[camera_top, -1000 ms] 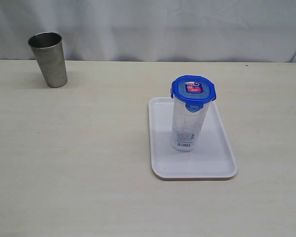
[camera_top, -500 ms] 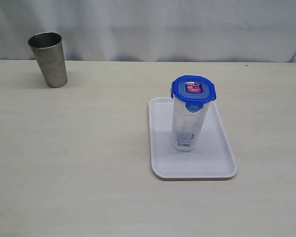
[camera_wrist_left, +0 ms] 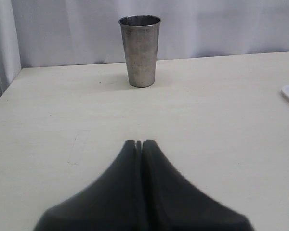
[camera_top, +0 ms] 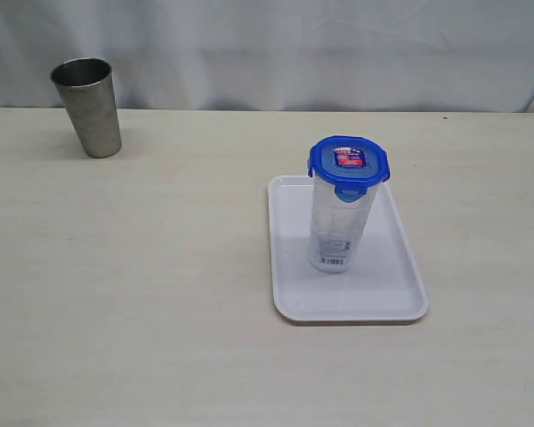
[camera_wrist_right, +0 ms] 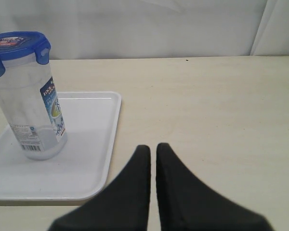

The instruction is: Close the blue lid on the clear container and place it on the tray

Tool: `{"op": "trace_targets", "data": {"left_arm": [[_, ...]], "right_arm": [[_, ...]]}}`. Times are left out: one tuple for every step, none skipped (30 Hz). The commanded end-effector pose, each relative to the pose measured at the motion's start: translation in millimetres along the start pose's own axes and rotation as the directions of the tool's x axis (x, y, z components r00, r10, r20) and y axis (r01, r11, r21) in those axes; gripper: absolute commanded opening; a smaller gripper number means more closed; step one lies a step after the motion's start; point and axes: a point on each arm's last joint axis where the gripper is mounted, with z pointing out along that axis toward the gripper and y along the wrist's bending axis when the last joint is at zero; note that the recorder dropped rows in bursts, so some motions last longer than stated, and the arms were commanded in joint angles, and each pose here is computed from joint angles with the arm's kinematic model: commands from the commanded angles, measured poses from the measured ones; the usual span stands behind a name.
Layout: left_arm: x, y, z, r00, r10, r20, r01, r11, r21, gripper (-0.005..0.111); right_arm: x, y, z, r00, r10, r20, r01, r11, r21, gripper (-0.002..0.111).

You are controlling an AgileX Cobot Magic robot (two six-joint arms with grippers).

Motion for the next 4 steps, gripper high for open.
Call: {"op": "trace_targets", "data": {"left_arm": [[0.0,0.0,0.2,1.000,-0.004,0.010,0.004,1.000,-0.001,0.000],[0.0,0.0,0.2,1.000,-0.004,0.010,0.004,1.000,-0.001,0.000],[0.0,0.0,0.2,1.000,-0.004,0.010,0.004,1.000,-0.001,0.000],[0.0,0.0,0.2,1.000,-0.004,0.010,0.004,1.000,-0.001,0.000]], "right_arm": [[0.9,-0.3,0.0,1.000,0.007,-0.002,-0.007,1.000,0.005,0.004],[0.9,-0.3,0.0,1.000,0.007,-0.002,-0.007,1.000,0.005,0.004],[0.9,-0.3,0.0,1.000,0.007,-0.002,-0.007,1.000,0.005,0.004],[0.9,-0.3,0.0,1.000,0.007,-0.002,-0.007,1.000,0.005,0.004]]}}
